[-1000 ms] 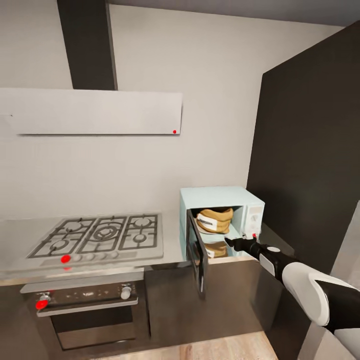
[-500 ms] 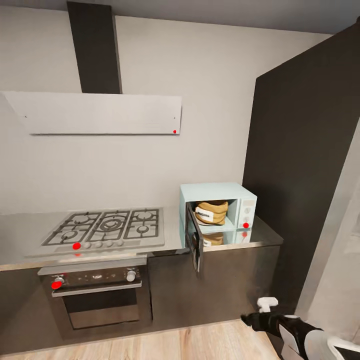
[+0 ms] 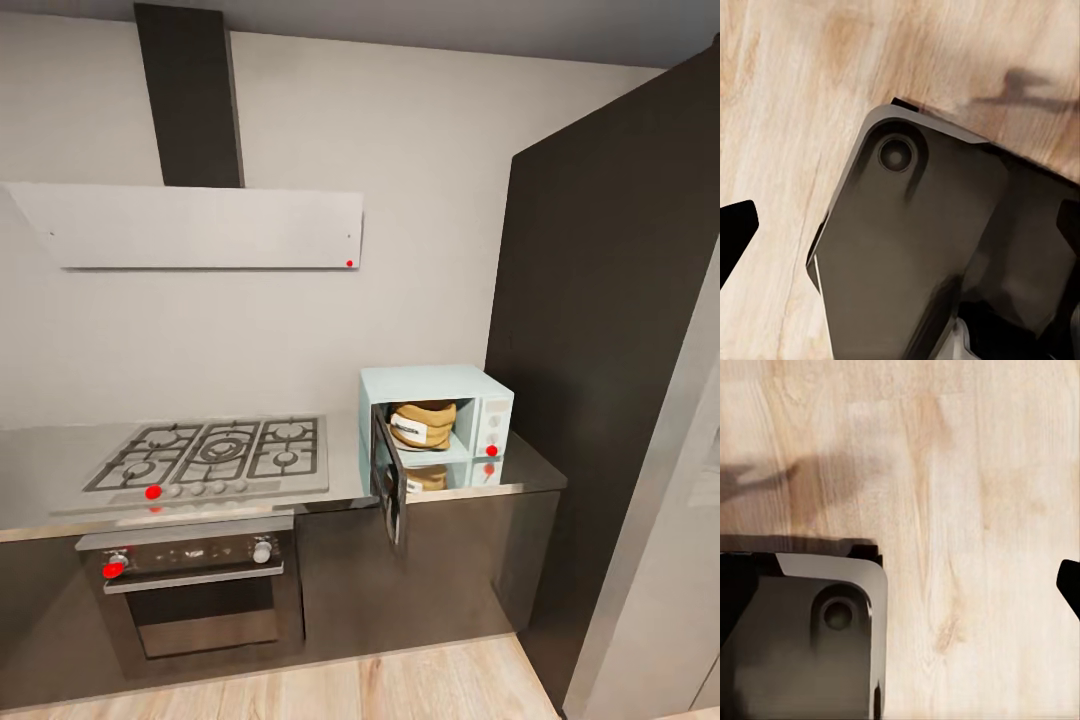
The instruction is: In the kitchen, take the popcorn bag from the countertop, put it into the microwave, and heat it until the popcorn is cooked so the cooked popcorn ends up inside the bag.
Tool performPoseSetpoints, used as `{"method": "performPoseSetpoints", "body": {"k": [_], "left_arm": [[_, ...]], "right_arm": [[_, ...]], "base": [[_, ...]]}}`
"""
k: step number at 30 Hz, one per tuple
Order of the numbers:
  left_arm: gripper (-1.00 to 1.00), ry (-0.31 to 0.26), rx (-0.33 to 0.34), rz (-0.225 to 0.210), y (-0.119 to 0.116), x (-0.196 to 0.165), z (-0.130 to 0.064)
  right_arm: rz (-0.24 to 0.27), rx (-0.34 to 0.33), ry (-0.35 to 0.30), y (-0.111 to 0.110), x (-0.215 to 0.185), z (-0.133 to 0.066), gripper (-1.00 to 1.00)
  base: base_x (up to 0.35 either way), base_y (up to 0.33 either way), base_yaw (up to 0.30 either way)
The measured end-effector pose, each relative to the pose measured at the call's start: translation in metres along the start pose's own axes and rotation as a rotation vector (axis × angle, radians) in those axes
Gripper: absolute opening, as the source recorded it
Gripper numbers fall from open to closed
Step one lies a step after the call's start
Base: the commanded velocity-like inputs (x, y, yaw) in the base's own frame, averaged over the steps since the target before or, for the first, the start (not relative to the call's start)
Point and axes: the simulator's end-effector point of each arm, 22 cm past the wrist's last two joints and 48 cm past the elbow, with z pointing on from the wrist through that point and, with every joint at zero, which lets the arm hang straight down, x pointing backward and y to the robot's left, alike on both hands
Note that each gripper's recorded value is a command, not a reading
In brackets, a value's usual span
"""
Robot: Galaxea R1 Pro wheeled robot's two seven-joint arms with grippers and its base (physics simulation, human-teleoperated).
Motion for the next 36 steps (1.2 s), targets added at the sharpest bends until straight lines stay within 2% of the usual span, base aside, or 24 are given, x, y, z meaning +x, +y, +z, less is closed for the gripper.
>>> {"method": "performPoseSetpoints", "body": {"k": [10,20,26,29,31,33,35,36], "left_arm": [[1.00,0.034,-0.001,0.014,0.002,0.008,0.000],[1.00,0.036,-0.015,-0.003,0.005,0.009,0.000],[1.00,0.041,-0.027,-0.012,0.010,0.012,0.000],[1.00,0.041,-0.021,-0.005,0.008,0.011,0.000],[1.00,-0.022,0.023,-0.009,-0.012,-0.020,0.001],[1.00,-0.128,0.086,-0.020,-0.040,-0.074,-0.004],[1.00,-0.211,0.157,-0.023,-0.073,-0.124,-0.017],[1.00,-0.252,0.212,-0.022,-0.097,-0.157,-0.031]], "right_arm": [[0.000,-0.004,0.008,0.003,0.006,0.000,1.00],[-0.003,-0.004,0.013,0.003,0.008,0.000,1.00],[-0.008,0.006,0.014,-0.002,0.008,0.000,1.00],[-0.008,0.038,0.014,-0.009,0.008,0.000,1.00],[-0.008,0.042,0.014,-0.009,0.008,0.000,1.00],[-0.008,0.043,0.014,-0.008,0.008,0.000,1.00],[-0.009,0.042,0.014,-0.008,0.008,0.000,1.00],[-0.009,0.042,0.014,-0.008,0.008,0.000,1.00]], "base": [[0.247,0.000,0.000],[0.307,0.000,0.000],[0.041,0.000,0.000],[0.000,0.000,0.000],[0.000,0.000,0.000],[0.000,0.000,0.000],[0.000,0.000,0.000],[0.000,0.000,0.000]]}}
